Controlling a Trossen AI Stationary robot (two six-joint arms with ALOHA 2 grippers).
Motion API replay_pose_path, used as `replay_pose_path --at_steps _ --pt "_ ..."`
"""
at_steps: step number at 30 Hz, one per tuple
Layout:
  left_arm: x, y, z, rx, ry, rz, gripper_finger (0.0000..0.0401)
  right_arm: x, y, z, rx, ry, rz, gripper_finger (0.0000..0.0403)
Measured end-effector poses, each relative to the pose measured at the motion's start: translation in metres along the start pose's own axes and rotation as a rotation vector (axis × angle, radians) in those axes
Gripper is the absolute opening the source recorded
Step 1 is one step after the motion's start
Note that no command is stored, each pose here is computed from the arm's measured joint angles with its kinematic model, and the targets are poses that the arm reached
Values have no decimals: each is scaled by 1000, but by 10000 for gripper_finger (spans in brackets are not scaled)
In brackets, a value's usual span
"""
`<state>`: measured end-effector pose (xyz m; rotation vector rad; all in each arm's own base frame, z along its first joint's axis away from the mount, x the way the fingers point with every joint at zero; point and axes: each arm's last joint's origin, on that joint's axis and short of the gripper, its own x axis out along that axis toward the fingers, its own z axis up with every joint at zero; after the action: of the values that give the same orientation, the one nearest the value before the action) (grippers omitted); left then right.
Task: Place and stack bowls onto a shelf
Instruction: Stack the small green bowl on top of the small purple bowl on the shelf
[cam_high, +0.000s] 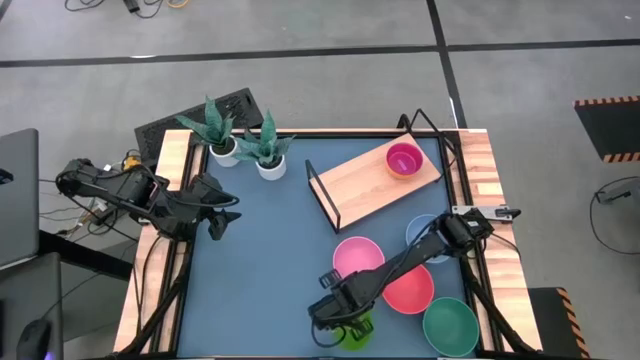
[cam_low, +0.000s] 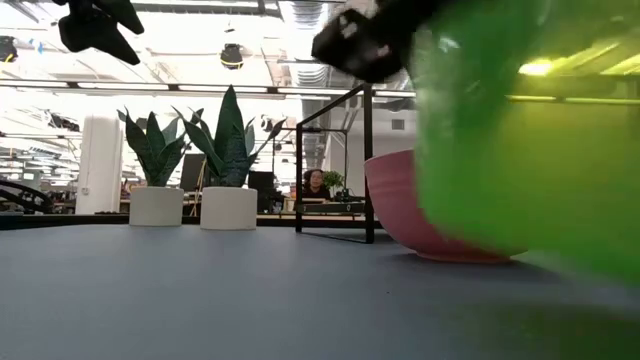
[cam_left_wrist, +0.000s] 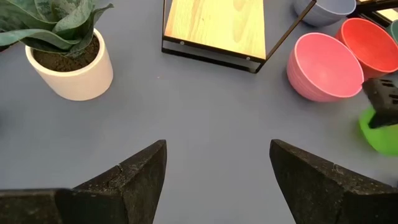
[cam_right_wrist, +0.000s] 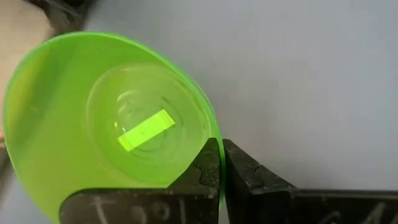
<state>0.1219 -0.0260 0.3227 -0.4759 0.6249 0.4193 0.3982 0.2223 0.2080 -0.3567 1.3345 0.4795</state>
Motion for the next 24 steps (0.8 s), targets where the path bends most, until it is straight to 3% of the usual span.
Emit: replay_pose_path --at_steps 5,9,13,17,20,22,24 --pt "0 0 0 5 0 0 269 -59 -6 5 57 -143 26 23" --pt "0 0 0 6 1 2 269 -106 -24 -7 188 -241 21 23" --pt "0 0 0 7 3 3 269 -169 -42 -33 406 -381 -130 23" --pt "0 0 0 7 2 3 269 -224 -55 -78 724 -450 -407 23" --pt "0 0 0 -2 0 5 269 -256 -64 -124 1064 -478 -575 23" --pt "0 1 0 -8 -5 10 269 -272 -69 -153 1356 -534 -646 24" --pt "0 1 0 -9 -12 14 269 -281 -74 -178 1504 -634 -668 26"
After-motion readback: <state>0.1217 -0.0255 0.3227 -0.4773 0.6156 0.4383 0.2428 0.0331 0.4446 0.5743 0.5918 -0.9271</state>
